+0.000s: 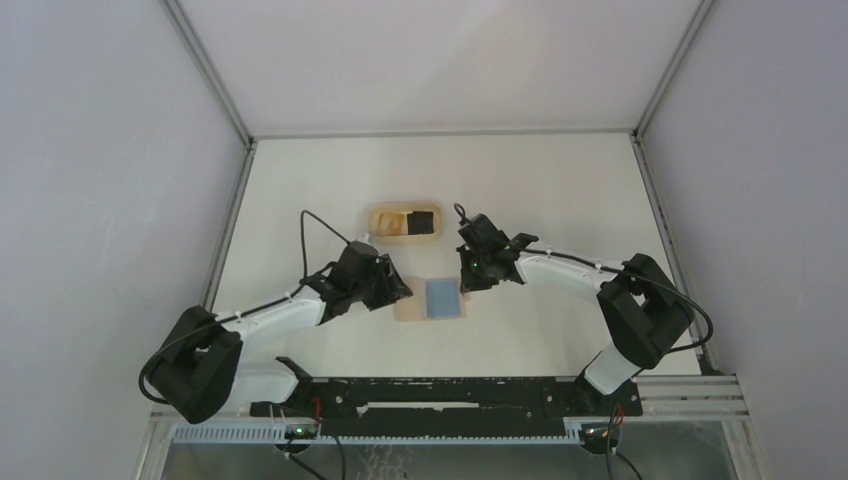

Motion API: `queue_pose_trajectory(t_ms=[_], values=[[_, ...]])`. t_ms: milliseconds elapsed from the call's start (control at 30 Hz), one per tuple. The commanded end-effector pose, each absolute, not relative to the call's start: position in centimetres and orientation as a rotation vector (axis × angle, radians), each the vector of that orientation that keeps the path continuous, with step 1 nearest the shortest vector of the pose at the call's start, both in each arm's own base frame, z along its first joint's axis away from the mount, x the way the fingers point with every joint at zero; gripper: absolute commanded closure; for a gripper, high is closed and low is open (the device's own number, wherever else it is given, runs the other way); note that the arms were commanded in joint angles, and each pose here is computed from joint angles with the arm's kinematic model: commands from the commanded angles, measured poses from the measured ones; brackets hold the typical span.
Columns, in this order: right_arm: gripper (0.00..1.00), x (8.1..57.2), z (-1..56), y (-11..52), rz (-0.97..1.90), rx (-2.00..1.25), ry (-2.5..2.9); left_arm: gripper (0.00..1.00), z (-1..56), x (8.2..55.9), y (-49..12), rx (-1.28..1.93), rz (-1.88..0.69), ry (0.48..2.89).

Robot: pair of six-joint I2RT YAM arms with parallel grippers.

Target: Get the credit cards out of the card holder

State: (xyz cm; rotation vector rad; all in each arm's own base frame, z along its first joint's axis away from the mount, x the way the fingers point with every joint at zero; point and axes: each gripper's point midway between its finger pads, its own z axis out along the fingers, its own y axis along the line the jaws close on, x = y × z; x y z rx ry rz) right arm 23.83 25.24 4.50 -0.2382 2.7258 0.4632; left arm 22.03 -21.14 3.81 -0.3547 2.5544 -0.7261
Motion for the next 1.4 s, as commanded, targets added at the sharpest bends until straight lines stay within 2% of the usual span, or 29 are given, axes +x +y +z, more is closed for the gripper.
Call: queue_pose_trajectory(t_ms=[0, 200, 467, 567, 733, 933, 1067, 1367], values=[[1.00, 24.4, 6.1, 26.4, 0.578, -0.217, 2.672, 0.46, 9.0, 23.8, -24.9, -0.299, -0.900, 2.443], [1.00, 24.2, 6.0, 26.7, 0.611, -0.222, 2.670, 0.45, 12.6, 24.1, -26.3, -0.294, -1.012, 2.364], [1.00, 23.7, 5.6, 27.6, 0.717, -0.210, 2.673, 0.44, 14.5, 24.9, -28.8, -0.280, -1.137, 2.311], [1.00, 23.6, 5.7, 27.4, 0.724, -0.206, 2.671, 0.45, 13.5, 25.0, -28.5, -0.309, -1.092, 2.341], [1.00, 23.7, 5.7, 26.3, 0.722, -0.190, 2.669, 0.44, 11.0, 25.6, -22.6, -0.384, -0.799, 2.396], [1.00, 23.6, 5.5, 26.4, 0.743, -0.199, 2.668, 0.43, 6.6, 24.2, -17.8, -0.468, -0.667, 2.474], [1.00, 23.4, 5.0, 26.7, 0.767, -0.204, 2.682, 0.43, 4.3, 23.3, -17.9, -0.473, -0.687, 2.510], [1.00, 23.1, 3.8, 27.4, 0.807, -0.201, 2.707, 0.43, 3.4, 23.1, -21.4, -0.450, -0.958, 2.491]])
